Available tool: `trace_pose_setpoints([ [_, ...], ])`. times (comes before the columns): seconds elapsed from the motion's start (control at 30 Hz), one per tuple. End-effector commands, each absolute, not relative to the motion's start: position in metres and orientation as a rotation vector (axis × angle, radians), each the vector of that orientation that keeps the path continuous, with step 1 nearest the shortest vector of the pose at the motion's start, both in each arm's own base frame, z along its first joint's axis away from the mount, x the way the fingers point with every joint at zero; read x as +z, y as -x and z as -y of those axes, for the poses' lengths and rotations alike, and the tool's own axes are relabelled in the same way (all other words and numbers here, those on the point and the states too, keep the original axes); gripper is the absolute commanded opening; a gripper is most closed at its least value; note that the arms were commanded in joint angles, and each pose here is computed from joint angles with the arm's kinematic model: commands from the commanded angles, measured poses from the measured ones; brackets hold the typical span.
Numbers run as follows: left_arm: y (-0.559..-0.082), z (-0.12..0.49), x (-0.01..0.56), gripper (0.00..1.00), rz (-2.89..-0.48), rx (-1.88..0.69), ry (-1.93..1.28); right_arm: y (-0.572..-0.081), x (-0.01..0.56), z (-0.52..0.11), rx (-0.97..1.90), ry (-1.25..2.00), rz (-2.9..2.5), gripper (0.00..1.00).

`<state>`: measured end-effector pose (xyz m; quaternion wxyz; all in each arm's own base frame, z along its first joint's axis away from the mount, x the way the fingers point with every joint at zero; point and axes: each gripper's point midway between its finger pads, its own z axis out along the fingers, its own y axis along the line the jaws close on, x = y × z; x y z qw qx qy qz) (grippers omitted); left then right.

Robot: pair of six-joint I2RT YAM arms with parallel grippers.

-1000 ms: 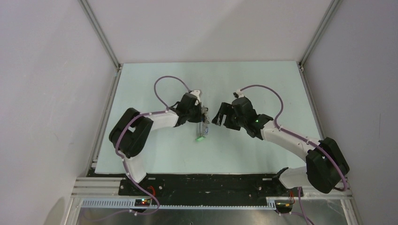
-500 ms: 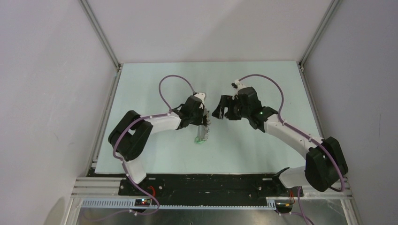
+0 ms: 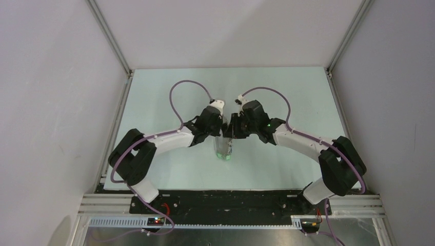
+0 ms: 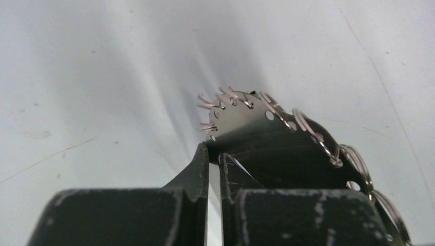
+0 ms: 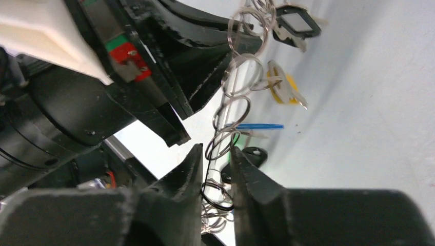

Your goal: Remove the keys from the keyring

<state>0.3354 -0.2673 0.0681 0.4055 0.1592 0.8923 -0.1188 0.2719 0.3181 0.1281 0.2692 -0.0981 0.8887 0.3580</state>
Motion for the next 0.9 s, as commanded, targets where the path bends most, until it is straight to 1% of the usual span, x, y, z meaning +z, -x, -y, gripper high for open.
trace_pose_setpoints([
  [0.0,-0.344,0.274,0.123,0.05,-2.074,-0.393,-0.324,-0.29,0.138,-0.322,0.934,0.222,-2.344,0.03],
  [0.03,-0.341,0.271,0.121,0.09,-2.072,-0.398,-0.317,-0.291,0.138,-0.32,0.916,0.217,-2.343,0.0],
  [0.07,-0.341,0.271,0.131,0.2,-2.039,-0.422,-0.296,-0.291,0.138,-0.317,0.905,0.214,-2.345,0.0],
  [0.1,-0.337,0.268,0.135,0.27,-2.023,-0.439,-0.289,-0.293,0.138,-0.314,0.885,0.207,-2.34,0.0],
  [0.17,-0.332,0.265,0.143,0.53,-1.987,-0.496,-0.266,-0.292,0.141,-0.304,0.868,0.183,-2.326,0.0],
  [0.2,-0.333,0.259,0.142,0.59,-1.976,-0.524,-0.23,-0.292,0.143,-0.302,0.877,0.172,-2.315,0.0],
  [0.23,-0.329,0.261,0.15,0.66,-1.954,-0.59,-0.236,-0.292,0.143,-0.294,0.881,0.15,-2.308,0.0],
  [0.27,-0.332,0.253,0.149,0.69,-1.945,-0.624,-0.186,-0.292,0.147,-0.294,0.917,0.143,-2.289,0.0],
  [0.3,-0.33,0.257,0.159,0.74,-1.914,-0.705,-0.193,-0.294,0.15,-0.286,0.936,0.122,-2.26,0.0],
  [0.33,-0.327,0.253,0.154,0.75,-1.93,-0.77,-0.174,-0.295,0.155,-0.283,0.976,0.119,-2.241,0.0],
  [0.43,-0.327,0.251,0.166,0.79,-1.873,-0.902,-0.15,-0.29,0.169,-0.277,1.071,0.14,-2.145,0.0],
  [0.6,-0.311,0.267,0.175,0.8,-1.819,-1.072,-0.217,-0.275,0.202,-0.275,1.248,0.221,-1.995,0.0],
  [0.67,-0.306,0.276,0.182,0.78,-1.787,-1.151,-0.247,-0.266,0.215,-0.274,1.288,0.249,-1.939,0.0],
  [0.87,-0.288,0.297,0.206,0.65,-1.67,-1.38,-0.325,-0.252,0.249,-0.27,1.352,0.283,-1.782,0.0],
])
